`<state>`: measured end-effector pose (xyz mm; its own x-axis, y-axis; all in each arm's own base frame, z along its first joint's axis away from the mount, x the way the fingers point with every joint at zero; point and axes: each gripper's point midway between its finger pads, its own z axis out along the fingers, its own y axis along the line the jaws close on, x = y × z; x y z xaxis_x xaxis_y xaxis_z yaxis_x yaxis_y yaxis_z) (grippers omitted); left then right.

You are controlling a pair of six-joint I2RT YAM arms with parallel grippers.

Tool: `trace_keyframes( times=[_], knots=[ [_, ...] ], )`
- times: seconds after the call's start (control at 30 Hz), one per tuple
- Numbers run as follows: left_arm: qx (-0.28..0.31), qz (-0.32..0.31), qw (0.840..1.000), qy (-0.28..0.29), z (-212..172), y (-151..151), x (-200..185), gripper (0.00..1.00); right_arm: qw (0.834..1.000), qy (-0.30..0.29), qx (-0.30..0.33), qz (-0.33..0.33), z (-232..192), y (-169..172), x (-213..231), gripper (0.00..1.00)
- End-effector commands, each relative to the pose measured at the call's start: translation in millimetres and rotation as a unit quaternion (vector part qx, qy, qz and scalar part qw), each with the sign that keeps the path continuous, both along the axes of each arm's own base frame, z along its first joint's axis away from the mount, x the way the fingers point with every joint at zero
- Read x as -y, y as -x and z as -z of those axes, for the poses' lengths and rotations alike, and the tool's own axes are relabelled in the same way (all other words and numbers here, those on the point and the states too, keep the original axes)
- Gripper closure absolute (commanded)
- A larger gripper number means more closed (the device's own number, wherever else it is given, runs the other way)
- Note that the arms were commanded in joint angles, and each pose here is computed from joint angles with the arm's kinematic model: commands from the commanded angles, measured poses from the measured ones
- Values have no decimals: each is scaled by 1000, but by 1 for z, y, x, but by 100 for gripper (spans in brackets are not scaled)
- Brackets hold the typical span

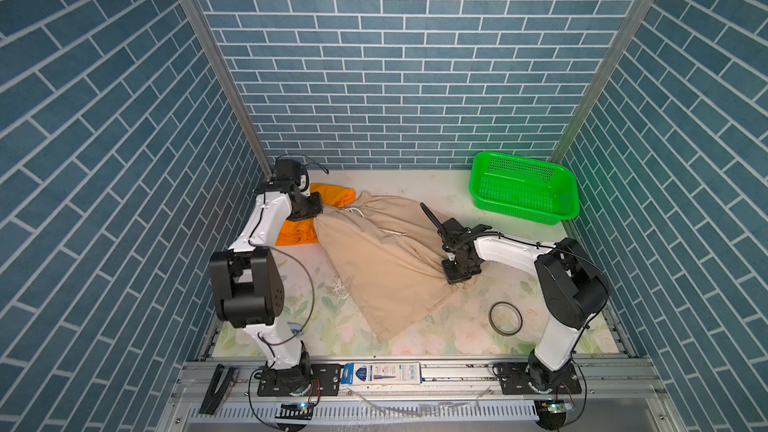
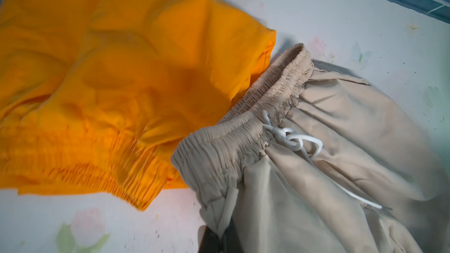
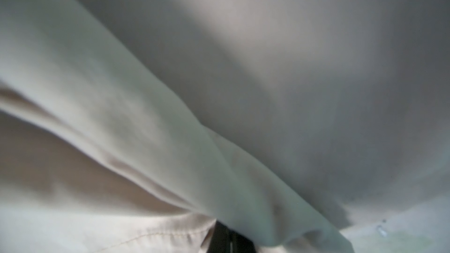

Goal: Fold and stack the shorts

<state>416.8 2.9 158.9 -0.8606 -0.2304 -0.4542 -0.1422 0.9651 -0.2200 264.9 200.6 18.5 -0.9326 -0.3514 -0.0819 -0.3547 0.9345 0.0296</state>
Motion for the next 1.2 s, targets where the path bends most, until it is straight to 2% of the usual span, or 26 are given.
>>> trace_keyframes(
  times=[0.0, 0.17, 0.27, 0.43, 0.57, 0.63, 0.7, 0.73, 0.77, 0.83, 0.97, 1.17],
  knots=[
    [-23, -56, 998, -16, 13, 40, -14, 100, 998, 50, -19, -30, 7, -2, 24, 100],
    [8, -119, 993, -6, 27, 84, -19, 100, 998, 49, -7, -33, 10, -48, 18, 100],
    [24, -136, 990, 35, 37, 104, -8, 100, 999, 40, 13, -31, 8, -82, 9, 100],
    [12, -160, 983, 91, 71, 142, 8, 98, 997, 16, 52, -47, -2, -129, -13, 100],
    [-17, -170, 980, 99, 101, 164, 12, 63, 996, 5, 65, -59, -6, -153, -24, 83],
    [-15, -167, 980, 104, 102, 165, 15, 35, 995, -4, 72, -65, -14, -159, -29, 69],
    [-1, -166, 981, 99, 94, 164, 14, 17, 994, -26, 82, -67, -31, -161, -35, 62],
    [4, -164, 982, 89, 87, 163, 11, 6, 993, -45, 92, -65, -47, -159, -39, 60],
    [9, -164, 984, 76, 78, 162, 7, 0, 991, -65, 99, -60, -61, -155, -42, 58],
    [15, -158, 986, 58, 64, 161, 3, 0, 989, -89, 112, -41, -84, -143, -40, 54],
    [18, -148, 987, 54, 50, 155, 3, 0, 984, -128, 124, 5, -118, -97, -21, 46],
    [6, -140, 989, 56, 50, 158, 5, 0, 977, -170, 85, 93, -114, 0, 18, 45]
  ],
)
